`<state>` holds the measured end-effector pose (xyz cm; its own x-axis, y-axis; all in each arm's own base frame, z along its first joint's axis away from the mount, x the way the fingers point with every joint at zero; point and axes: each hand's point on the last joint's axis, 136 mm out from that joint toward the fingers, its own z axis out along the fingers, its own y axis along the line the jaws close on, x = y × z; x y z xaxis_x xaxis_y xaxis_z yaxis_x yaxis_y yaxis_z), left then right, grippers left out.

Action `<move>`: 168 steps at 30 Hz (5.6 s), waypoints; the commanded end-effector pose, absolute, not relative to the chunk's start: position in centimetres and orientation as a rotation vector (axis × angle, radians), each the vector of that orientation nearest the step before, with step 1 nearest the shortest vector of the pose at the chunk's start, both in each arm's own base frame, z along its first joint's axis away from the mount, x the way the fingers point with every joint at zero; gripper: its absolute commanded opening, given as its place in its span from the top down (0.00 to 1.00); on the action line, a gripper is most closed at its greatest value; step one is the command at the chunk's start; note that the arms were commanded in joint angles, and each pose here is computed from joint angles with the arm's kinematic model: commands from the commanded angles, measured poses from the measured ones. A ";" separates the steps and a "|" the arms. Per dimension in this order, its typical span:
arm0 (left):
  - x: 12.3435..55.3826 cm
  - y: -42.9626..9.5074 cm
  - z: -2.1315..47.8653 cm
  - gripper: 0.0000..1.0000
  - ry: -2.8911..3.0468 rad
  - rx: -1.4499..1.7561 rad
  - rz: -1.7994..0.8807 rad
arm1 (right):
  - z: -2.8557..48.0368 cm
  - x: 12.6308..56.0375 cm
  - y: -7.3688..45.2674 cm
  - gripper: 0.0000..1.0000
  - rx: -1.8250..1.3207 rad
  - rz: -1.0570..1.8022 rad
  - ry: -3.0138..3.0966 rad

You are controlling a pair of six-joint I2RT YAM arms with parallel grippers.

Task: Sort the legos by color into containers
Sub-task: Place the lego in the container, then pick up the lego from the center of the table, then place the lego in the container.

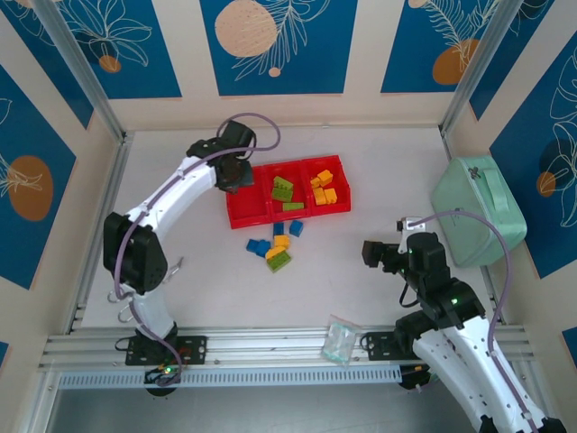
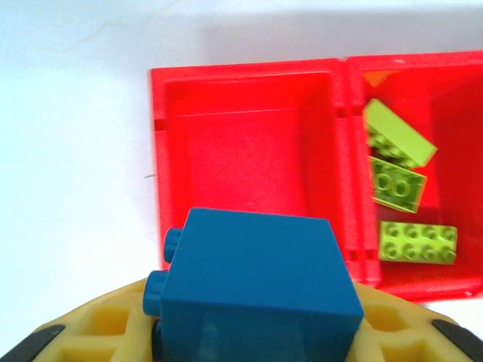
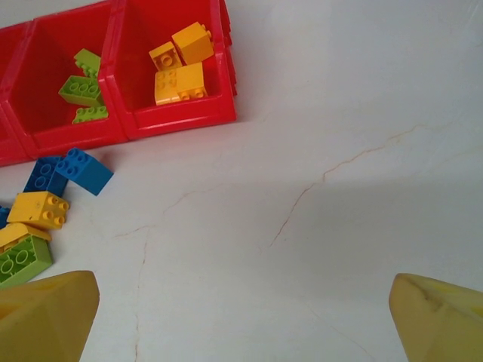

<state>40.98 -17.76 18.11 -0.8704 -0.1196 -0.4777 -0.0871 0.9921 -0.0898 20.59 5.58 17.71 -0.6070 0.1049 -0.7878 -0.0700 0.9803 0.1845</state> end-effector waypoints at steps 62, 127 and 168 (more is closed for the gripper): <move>33.1 -35.7 9.6 0.22 2.814 0.674 -0.402 | 18.3 19.1 6.3 0.01 -0.034 0.195 2.150; 37.0 -28.5 17.1 0.77 2.775 0.461 -0.131 | 18.0 18.9 7.4 0.01 -0.099 0.221 2.148; 46.4 -20.4 8.9 0.52 2.855 0.030 -0.065 | 19.5 16.3 11.1 0.01 -0.331 0.388 2.042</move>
